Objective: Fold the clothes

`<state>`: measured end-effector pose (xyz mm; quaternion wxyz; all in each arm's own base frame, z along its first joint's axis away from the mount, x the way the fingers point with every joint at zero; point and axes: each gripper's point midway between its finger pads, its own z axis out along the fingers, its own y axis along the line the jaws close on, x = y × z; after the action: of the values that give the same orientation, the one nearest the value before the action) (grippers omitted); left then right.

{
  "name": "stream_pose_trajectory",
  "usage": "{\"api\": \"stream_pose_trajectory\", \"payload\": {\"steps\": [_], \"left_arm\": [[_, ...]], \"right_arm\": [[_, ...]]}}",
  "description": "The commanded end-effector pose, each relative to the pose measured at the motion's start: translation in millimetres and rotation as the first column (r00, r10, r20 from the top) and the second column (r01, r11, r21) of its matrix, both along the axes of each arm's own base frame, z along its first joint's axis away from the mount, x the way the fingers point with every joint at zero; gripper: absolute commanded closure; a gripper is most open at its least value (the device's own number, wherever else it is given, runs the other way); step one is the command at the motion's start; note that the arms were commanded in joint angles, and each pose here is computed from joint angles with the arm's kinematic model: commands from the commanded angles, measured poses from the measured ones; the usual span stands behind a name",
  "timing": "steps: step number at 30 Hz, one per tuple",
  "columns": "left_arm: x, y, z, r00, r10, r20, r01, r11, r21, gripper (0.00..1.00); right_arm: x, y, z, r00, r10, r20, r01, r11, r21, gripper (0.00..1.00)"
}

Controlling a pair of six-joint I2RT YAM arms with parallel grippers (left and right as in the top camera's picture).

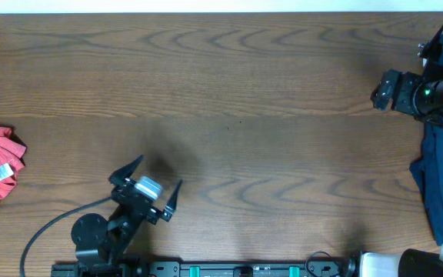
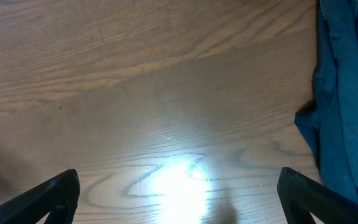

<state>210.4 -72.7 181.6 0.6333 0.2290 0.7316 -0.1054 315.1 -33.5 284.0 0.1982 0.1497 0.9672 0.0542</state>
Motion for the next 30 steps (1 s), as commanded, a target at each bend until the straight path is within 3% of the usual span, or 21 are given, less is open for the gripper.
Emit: {"api": "stream_pose_trajectory", "payload": {"steps": [1, 9, 17, 30], "left_arm": [[8.4, 27.0, -3.2, 0.976, 0.194, -0.095, -0.208, 0.963, -0.172, 0.02], [11.0, 39.7, -14.6, 0.956, 0.265, -0.122, -0.283, 0.945, -0.164, 0.02], [16.4, 78.1, -38.9, 0.849, 0.471, -0.24, -0.523, 0.815, -0.25, 0.02], [14.5, 86.1, -63.7, 0.812, 0.511, -0.283, -0.569, 0.801, -0.187, 0.02]], "right_arm": [[-0.1, -2.2, 2.3, 1.0, 0.008, 0.007, -0.008, 1.0, -0.013, 0.01], [-0.1, -2.3, 2.3, 1.0, 0.007, 0.007, -0.007, 1.0, -0.013, 0.01], [-0.1, -2.4, 2.3, 1.0, 0.007, 0.007, -0.007, 1.0, -0.013, 0.01], [-0.1, -2.1, 2.3, 1.0, 0.008, 0.007, -0.008, 1.0, -0.013, 0.01]]}}
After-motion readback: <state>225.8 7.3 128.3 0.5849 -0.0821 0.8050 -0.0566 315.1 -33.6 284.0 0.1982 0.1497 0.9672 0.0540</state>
